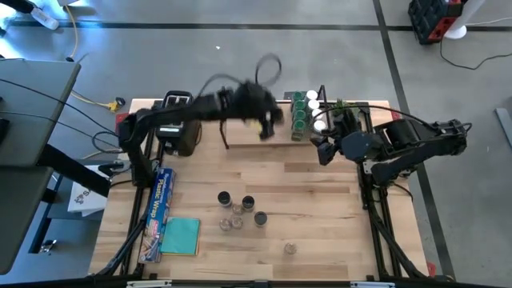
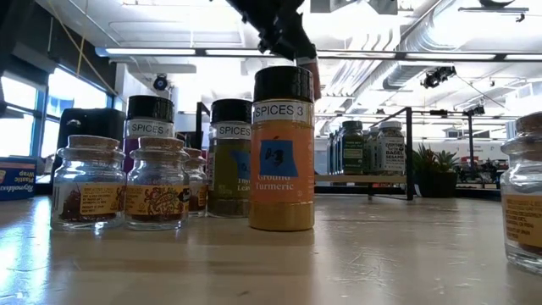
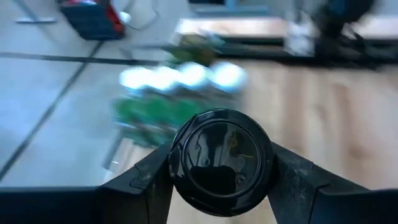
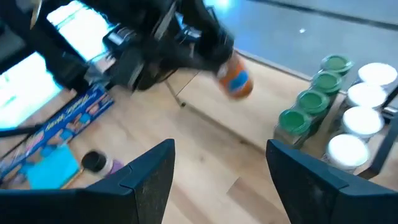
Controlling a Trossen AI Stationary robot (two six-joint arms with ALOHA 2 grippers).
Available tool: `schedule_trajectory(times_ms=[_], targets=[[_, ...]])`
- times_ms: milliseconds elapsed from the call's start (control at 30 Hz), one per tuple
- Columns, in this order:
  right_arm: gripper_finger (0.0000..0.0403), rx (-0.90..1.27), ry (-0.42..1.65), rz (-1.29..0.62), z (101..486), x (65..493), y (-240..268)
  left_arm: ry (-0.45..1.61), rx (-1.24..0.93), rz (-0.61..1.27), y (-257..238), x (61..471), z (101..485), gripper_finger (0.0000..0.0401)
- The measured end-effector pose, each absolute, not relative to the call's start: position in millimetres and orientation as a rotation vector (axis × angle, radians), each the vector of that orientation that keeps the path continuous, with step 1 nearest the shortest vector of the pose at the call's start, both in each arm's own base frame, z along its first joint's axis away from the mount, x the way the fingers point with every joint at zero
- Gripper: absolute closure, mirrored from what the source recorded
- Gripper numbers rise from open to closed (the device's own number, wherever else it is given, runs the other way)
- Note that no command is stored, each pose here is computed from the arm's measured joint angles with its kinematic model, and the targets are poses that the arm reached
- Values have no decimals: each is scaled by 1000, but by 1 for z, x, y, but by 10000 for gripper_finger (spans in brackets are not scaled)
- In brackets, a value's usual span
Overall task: Shelf spices
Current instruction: Put the black seasoning bottle on the shelf
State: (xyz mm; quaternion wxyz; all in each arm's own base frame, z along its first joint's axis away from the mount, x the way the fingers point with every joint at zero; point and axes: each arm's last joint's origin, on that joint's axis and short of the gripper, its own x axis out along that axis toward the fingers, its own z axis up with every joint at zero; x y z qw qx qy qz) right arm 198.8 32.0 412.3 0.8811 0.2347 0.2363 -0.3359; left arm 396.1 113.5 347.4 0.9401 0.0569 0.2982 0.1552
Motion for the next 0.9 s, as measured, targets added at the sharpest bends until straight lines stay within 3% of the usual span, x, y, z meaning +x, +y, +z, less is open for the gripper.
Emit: schedule_trajectory(times_ms=[133, 433, 700, 900], targets=[[155, 499, 465, -749, 413, 199, 26, 637, 106, 366, 164, 395, 350, 208], [155, 592, 417, -843, 413, 200, 10, 746, 54, 357, 234, 402, 299, 208], [155, 660, 386, -873, 413, 201, 7, 780, 7, 328, 257, 417, 256, 208], [155, 610, 416, -862, 412, 200, 7, 764, 18, 324, 255, 426, 247, 208]])
